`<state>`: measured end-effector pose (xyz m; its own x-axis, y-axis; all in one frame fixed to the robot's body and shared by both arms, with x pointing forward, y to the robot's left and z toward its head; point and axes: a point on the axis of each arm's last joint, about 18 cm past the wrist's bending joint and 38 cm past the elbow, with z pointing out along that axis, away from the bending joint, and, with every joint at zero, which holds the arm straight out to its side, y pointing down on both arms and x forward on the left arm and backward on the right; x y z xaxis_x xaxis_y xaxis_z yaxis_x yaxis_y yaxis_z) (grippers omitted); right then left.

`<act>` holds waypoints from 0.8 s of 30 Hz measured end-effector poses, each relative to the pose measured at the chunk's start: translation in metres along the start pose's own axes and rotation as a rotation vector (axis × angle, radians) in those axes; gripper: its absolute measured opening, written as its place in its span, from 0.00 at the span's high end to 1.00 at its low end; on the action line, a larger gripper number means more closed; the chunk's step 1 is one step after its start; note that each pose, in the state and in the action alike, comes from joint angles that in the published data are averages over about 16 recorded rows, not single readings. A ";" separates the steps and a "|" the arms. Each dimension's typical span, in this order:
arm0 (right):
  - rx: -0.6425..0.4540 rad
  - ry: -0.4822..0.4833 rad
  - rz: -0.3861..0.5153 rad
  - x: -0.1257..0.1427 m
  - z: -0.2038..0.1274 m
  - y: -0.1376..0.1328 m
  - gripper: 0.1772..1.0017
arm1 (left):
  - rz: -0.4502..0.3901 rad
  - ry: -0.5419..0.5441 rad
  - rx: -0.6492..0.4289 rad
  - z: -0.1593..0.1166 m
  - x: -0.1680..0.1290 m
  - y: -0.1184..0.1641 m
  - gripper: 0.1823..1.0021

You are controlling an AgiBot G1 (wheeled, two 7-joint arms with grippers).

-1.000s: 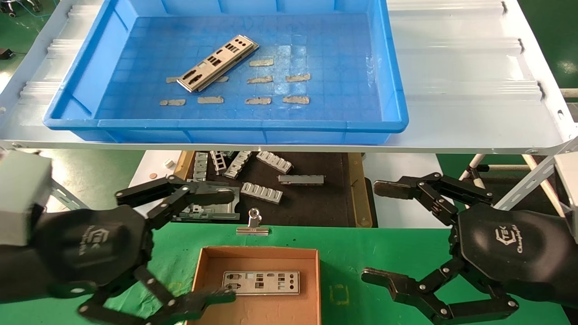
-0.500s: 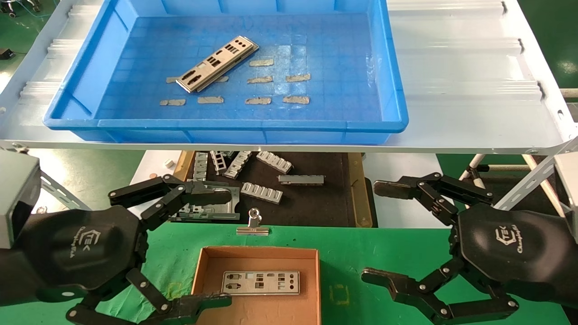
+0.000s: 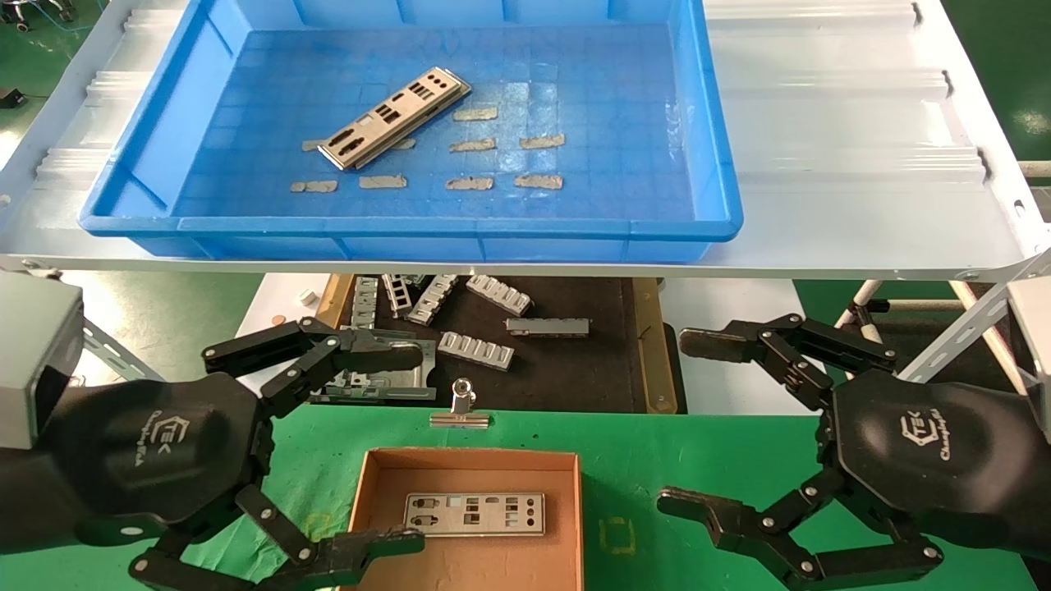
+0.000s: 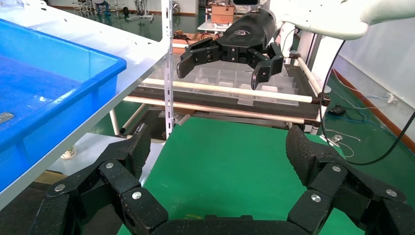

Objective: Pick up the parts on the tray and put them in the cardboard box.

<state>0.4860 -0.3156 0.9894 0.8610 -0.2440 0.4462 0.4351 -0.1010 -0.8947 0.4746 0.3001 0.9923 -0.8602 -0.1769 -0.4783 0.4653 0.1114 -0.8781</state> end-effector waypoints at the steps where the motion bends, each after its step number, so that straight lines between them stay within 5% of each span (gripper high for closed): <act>1: 0.000 0.000 0.000 0.000 0.000 0.000 0.00 | 0.000 0.000 0.000 0.000 0.000 0.000 0.00; 24: 0.000 0.000 0.000 0.000 0.000 0.000 0.00 | -0.001 -0.002 -0.001 0.000 -0.001 0.001 0.00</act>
<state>0.4860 -0.3156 0.9894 0.8610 -0.2440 0.4462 0.4351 -0.1010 -0.8947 0.4758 0.2999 0.9919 -0.8601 -0.1785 -0.4778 0.4646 0.1126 -0.8783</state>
